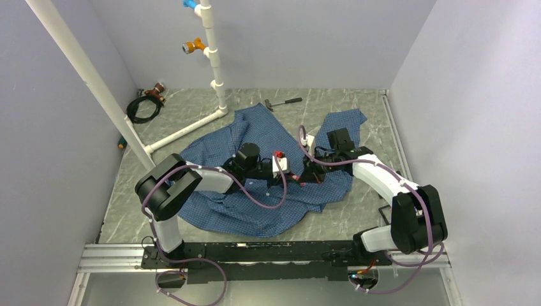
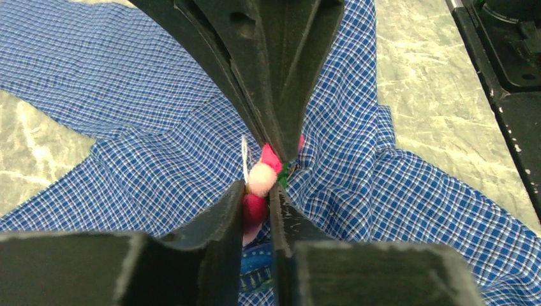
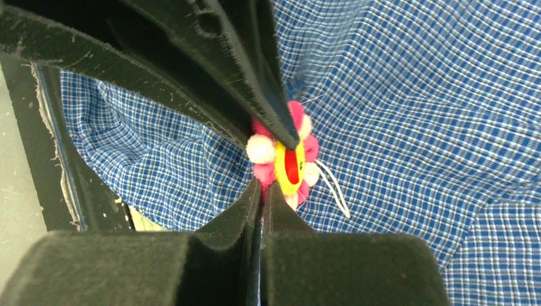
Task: Remove the brooch from the garment
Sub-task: Remove the brooch from the clothes.
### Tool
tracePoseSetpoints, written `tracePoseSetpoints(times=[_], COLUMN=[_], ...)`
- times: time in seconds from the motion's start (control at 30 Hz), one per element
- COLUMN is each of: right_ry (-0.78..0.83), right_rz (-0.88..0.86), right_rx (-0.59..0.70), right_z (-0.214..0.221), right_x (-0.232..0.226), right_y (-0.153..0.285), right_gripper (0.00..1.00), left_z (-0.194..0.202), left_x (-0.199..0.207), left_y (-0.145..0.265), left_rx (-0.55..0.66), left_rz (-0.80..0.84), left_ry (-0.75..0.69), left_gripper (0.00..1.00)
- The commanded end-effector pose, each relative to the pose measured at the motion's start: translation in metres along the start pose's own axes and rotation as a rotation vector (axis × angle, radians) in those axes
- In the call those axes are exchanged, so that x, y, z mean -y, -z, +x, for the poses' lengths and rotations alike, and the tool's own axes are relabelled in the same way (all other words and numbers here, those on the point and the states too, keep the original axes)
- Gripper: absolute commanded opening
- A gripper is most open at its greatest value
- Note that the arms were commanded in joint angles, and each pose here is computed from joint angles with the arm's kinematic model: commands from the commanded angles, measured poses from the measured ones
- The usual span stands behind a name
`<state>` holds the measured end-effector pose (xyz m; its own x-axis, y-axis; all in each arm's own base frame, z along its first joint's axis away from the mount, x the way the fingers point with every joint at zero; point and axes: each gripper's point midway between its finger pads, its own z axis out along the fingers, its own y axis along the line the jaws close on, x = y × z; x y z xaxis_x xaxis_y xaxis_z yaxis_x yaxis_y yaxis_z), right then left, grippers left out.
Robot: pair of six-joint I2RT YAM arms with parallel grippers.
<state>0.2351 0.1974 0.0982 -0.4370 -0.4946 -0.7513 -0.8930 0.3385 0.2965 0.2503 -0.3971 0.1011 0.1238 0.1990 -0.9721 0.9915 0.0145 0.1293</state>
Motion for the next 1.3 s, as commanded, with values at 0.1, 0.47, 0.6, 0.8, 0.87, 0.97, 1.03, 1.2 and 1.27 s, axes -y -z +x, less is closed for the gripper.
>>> tracePoseSetpoints(times=[0.1, 0.47, 0.6, 0.8, 0.87, 0.97, 1.03, 1.2, 1.27], right_ry=[-0.026, -0.134, -0.130, -0.157, -0.163, -0.166, -0.169, -0.159, -0.149], right_rz=[0.088, 0.121, 0.099, 0.068, 0.053, 0.036, 0.028, 0.021, 0.027], right_rx=[0.054, 0.023, 0.037, 0.029, 0.031, 0.053, 0.069, 0.099, 0.112], right_z=[-0.014, 0.026, 0.025, 0.027, 0.026, 0.022, 0.019, 0.018, 0.016], right_x=[0.014, 0.031, 0.029, 0.033, 0.033, 0.032, 0.030, 0.029, 0.028], right_y=[0.014, 0.028, 0.026, 0.018, 0.017, 0.015, 0.014, 0.012, 0.012], right_gripper=[0.34, 0.39, 0.38, 0.26, 0.21, 0.20, 0.21, 0.25, 0.27], left_z=[-0.003, -0.015, -0.015, -0.015, -0.015, -0.014, -0.013, -0.014, -0.014], left_x=[0.000, -0.013, -0.018, -0.022, -0.021, -0.022, -0.022, -0.022, -0.022], left_y=[-0.005, -0.002, -0.004, -0.007, -0.007, -0.007, -0.008, -0.012, -0.012], left_rx=[-0.010, 0.124, 0.150, 0.188, 0.195, 0.199, 0.207, 0.235, 0.241], left_rz=[0.027, 0.054, 0.050, 0.066, 0.070, 0.072, 0.076, 0.102, 0.106], left_ry=[0.025, 0.400, 0.483, 0.598, 0.614, 0.636, 0.664, 0.747, 0.772], left_gripper=[0.00, 0.00, 0.00, 0.00, 0.00, 0.00, 0.00, 0.00, 0.00])
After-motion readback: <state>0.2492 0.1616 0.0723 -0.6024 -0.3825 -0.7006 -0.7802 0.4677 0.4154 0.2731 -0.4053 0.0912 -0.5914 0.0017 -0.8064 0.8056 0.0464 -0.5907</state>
